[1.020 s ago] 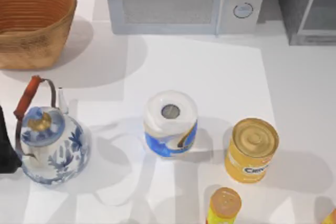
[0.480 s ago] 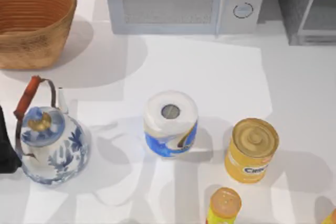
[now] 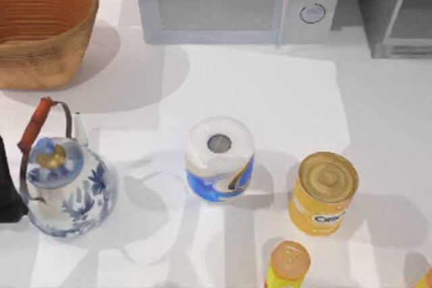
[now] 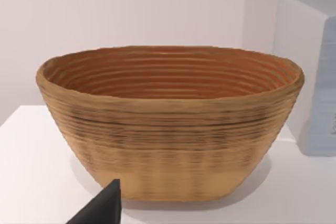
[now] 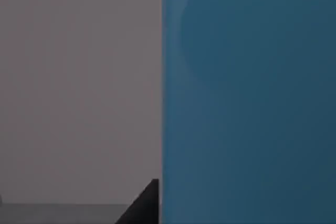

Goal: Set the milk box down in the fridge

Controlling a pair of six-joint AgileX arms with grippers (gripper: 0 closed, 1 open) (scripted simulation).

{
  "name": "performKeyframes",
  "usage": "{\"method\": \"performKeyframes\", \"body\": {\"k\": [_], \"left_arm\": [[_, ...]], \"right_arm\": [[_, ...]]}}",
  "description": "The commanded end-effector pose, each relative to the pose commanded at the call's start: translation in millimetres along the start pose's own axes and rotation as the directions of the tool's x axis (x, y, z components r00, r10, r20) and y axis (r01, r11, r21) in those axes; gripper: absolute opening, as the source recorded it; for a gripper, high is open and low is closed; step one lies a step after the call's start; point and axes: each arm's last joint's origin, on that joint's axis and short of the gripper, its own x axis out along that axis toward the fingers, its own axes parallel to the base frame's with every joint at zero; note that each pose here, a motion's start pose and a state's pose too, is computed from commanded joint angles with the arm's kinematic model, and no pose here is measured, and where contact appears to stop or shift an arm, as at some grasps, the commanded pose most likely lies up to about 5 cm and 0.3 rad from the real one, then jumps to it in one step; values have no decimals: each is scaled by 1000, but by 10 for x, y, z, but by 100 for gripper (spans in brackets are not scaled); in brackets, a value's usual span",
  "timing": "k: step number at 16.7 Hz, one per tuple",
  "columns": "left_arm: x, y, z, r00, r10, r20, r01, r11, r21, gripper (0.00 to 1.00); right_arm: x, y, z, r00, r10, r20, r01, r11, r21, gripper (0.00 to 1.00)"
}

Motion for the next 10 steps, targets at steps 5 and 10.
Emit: {"method": "performKeyframes", "body": {"k": [5,10], "left_arm": [[0,0,0,1000,0,0,0,1000,0,100],[0,0,0,1000,0,0,0,1000,0,100]], "right_arm": [[0,0,0,1000,0,0,0,1000,0,75],[0,0,0,1000,0,0,0,1000,0,100]]}}
